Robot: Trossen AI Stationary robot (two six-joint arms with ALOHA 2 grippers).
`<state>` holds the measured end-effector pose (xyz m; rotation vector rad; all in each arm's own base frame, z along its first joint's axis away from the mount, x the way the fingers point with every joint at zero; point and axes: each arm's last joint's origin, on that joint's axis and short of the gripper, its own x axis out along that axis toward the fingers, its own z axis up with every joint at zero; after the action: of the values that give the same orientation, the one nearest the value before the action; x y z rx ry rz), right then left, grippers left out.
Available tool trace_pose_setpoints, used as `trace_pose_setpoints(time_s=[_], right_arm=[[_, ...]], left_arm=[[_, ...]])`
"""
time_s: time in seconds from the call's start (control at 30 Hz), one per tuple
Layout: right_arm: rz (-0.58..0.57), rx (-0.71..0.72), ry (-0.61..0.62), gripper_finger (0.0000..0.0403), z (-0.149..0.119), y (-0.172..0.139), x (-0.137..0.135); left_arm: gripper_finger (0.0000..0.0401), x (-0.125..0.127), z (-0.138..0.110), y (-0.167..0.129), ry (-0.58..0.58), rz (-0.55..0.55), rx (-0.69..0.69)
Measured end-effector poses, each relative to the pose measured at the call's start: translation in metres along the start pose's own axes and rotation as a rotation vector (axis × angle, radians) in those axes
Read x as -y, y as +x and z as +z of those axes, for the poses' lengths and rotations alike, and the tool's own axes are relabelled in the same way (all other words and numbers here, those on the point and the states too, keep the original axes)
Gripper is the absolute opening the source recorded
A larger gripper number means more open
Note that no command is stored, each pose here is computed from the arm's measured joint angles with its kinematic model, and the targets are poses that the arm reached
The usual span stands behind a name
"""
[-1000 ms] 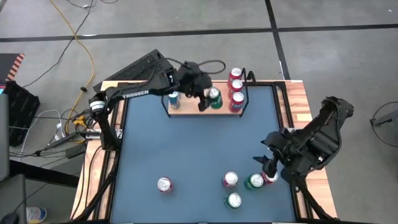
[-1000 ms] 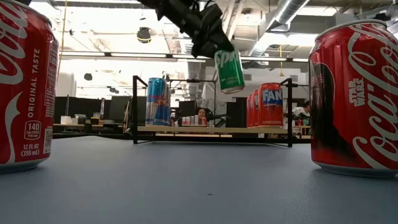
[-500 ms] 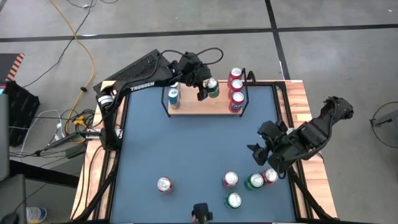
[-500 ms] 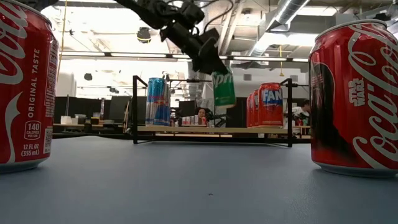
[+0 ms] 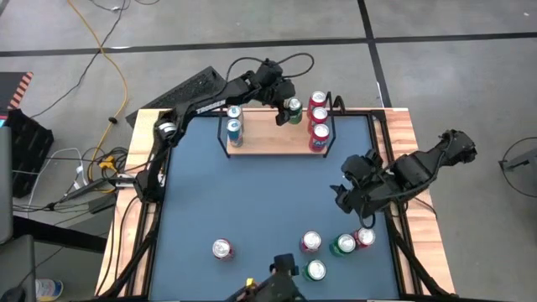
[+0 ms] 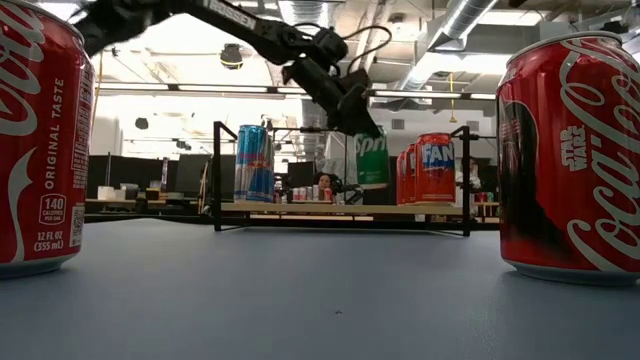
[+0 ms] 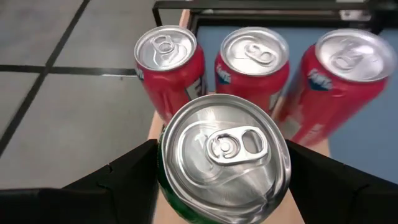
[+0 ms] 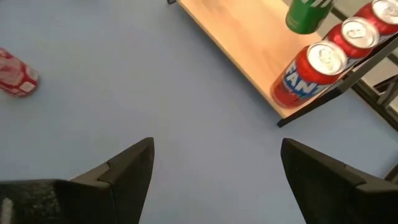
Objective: Place canned beverage on shelf
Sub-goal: Put the top green soda can on the shelf
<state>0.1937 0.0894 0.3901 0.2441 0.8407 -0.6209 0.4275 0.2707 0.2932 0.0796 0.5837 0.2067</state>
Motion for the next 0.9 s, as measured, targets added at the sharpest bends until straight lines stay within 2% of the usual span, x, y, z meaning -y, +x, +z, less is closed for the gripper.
trace_pose_setpoints(time_s=[0.23,0.47,0.9], right_arm=[[-0.024,-0.005,-0.002,0.0333,0.006,0.005,0.004],[-0.023,-0.006,-0.002,0.0333,0.006,0.005,0.004],[-0.024,-0.005,0.000,0.0333,0.006,0.005,0.004]], left_arm=[[0.0296,-0.011,-0.001,0.025,0.049,-0.030,-0.077],[0.0296,-0.018,-0.011,0.028,0.065,-0.074,-0.096],[0.0296,-0.021,-0.008,0.029,0.115,-0.110,-0.034]])
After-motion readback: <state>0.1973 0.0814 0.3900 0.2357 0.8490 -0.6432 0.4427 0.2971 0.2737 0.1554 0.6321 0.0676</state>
